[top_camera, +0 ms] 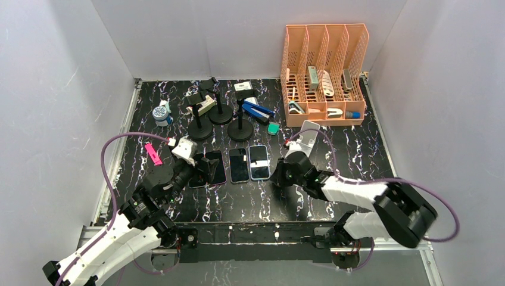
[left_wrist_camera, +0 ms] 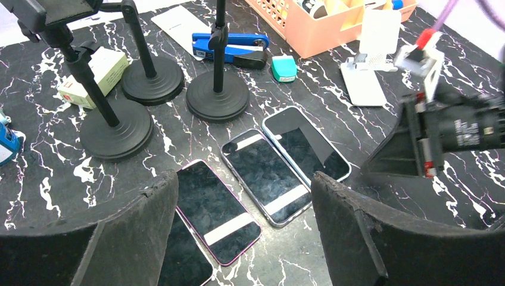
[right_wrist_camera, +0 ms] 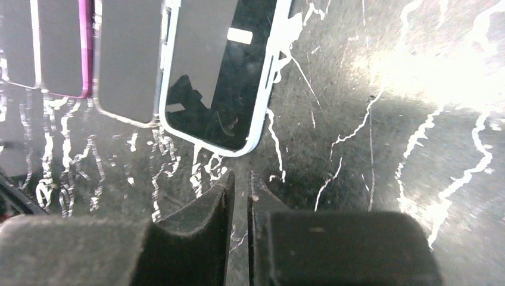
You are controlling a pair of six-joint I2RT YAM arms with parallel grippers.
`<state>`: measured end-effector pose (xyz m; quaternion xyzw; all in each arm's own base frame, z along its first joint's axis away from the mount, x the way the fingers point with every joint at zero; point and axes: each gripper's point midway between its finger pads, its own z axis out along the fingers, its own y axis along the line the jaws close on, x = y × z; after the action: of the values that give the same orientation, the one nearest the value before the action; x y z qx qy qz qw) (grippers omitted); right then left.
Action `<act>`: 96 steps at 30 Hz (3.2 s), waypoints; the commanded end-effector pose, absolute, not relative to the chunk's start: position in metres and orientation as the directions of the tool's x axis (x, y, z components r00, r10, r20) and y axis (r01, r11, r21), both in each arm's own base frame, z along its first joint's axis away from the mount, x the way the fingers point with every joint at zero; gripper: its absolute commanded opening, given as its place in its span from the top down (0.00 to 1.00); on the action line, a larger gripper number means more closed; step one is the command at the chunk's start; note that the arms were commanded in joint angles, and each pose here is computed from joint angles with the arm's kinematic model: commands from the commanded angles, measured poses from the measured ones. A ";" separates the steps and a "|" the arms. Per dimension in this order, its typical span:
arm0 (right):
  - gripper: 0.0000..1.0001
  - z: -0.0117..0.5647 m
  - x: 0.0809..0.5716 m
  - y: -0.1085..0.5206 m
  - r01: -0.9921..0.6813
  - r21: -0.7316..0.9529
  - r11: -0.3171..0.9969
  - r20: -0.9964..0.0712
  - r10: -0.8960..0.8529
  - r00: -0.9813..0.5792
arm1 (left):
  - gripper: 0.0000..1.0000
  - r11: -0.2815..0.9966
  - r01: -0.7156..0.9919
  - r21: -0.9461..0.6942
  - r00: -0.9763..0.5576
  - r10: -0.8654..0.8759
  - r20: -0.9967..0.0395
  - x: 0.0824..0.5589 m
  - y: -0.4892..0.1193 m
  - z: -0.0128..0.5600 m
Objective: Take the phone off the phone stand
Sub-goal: Place the phone at the center of the board, then move the phone stand to the center of the board.
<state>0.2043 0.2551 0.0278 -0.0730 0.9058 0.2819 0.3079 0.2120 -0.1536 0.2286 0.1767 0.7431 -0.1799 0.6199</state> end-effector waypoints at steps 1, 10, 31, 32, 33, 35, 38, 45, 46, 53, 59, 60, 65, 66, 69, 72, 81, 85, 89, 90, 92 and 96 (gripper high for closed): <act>0.74 0.087 0.217 0.246 -0.363 0.438 0.823 -0.722 0.081 -0.687 | 0.21 0.872 0.487 -0.041 -0.159 0.042 -0.986 0.212 -0.154 0.228; 0.25 0.185 0.244 0.179 -0.143 0.371 0.918 -0.847 0.271 -0.457 | 0.21 0.871 0.490 -0.042 -0.157 0.041 -0.987 0.212 -0.154 0.229; 0.16 0.172 0.307 0.091 -0.012 0.675 0.738 -0.716 0.651 -0.252 | 0.21 0.864 0.500 -0.058 -0.145 0.018 -0.989 0.208 -0.154 0.234; 0.16 0.165 0.308 0.086 0.010 0.674 0.738 -0.713 0.654 -0.251 | 0.21 0.863 0.502 -0.059 -0.145 0.017 -0.989 0.208 -0.154 0.234; 0.16 0.159 0.310 0.083 0.022 0.673 0.739 -0.711 0.654 -0.258 | 0.21 0.862 0.503 -0.059 -0.144 0.016 -0.989 0.208 -0.154 0.234; 0.16 0.154 0.312 0.082 -0.004 0.678 0.735 -0.706 0.650 -0.282 | 0.21 0.861 0.505 -0.060 -0.144 0.016 -0.989 0.208 -0.154 0.234; 0.17 0.158 0.313 0.082 -0.086 0.696 0.713 -0.707 0.658 -0.261 | 0.21 0.858 0.509 -0.062 -0.145 0.015 -0.989 0.207 -0.155 0.234; 0.22 0.149 0.328 0.082 -0.161 0.710 0.686 -0.700 0.661 -0.269 | 0.21 0.852 0.520 -0.062 -0.144 0.016 -0.989 0.206 -0.157 0.234; 0.23 0.148 0.331 0.084 -0.168 0.712 0.682 -0.698 0.661 -0.276 | 0.21 0.852 0.520 -0.061 -0.144 0.017 -0.989 0.207 -0.157 0.234; 0.26 0.144 0.350 0.085 -0.224 0.720 0.657 -0.692 0.660 -0.291 | 0.21 0.853 0.519 -0.060 -0.140 0.016 -0.990 0.206 -0.157 0.234; 0.30 0.131 0.362 0.093 -0.241 0.730 0.640 -0.681 0.647 -0.343 | 0.21 0.851 0.522 -0.057 -0.145 0.023 -0.989 0.207 -0.158 0.232; 0.31 0.131 0.363 0.094 -0.253 0.730 0.635 -0.681 0.644 -0.347 | 0.21 0.851 0.522 -0.057 -0.146 0.023 -0.989 0.207 -0.158 0.232; 0.40 0.126 0.367 0.100 -0.284 0.729 0.623 -0.683 0.634 -0.363 | 0.21 0.849 0.525 -0.057 -0.146 0.024 -0.989 0.207 -0.159 0.231; 0.43 0.124 0.368 0.101 -0.290 0.731 0.618 -0.681 0.632 -0.370 | 0.21 0.848 0.527 -0.057 -0.147 0.025 -0.989 0.207 -0.160 0.230; 0.51 0.123 0.370 0.106 -0.323 0.731 0.601 -0.682 0.626 -0.378 | 0.21 0.847 0.528 -0.055 -0.148 0.028 -0.989 0.207 -0.160 0.230; 0.59 0.123 0.371 0.109 -0.346 0.730 0.589 -0.683 0.622 -0.383 | 0.21 0.847 0.529 -0.054 -0.148 0.029 -0.989 0.207 -0.160 0.229; 0.81 0.124 0.368 0.124 -0.413 0.746 0.522 -0.665 0.613 -0.427 | 0.21 0.846 0.530 -0.049 -0.147 0.035 -0.989 0.208 -0.161 0.228; 0.87 0.126 0.365 0.134 -0.450 0.744 0.494 -0.666 0.600 -0.443 | 0.21 0.847 0.530 -0.049 -0.147 0.035 -0.989 0.208 -0.161 0.228; 0.93 0.131 0.365 0.148 -0.495 0.736 0.462 -0.672 0.585 -0.454 | 0.21 0.846 0.531 -0.049 -0.147 0.036 -0.988 0.208 -0.161 0.228; 0.94 0.131 0.365 0.151 -0.504 0.734 0.456 -0.674 0.579 -0.458 | 0.21 0.846 0.530 -0.048 -0.148 0.036 -0.988 0.208 -0.161 0.227; 0.95 0.130 0.367 0.155 -0.511 0.732 0.451 -0.676 0.572 -0.464 | 0.21 0.846 0.530 -0.047 -0.148 0.037 -0.988 0.208 -0.161 0.227; 0.96 0.128 0.369 0.165 -0.540 0.714 0.445 -0.695 0.542 -0.473 | 0.21 0.849 0.526 -0.046 -0.149 0.039 -0.988 0.209 -0.160 0.226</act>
<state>0.3635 0.1531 0.0999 0.0636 0.7139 0.5118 0.4737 0.2069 -0.1597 0.2281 0.1911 0.7350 -0.1988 0.6195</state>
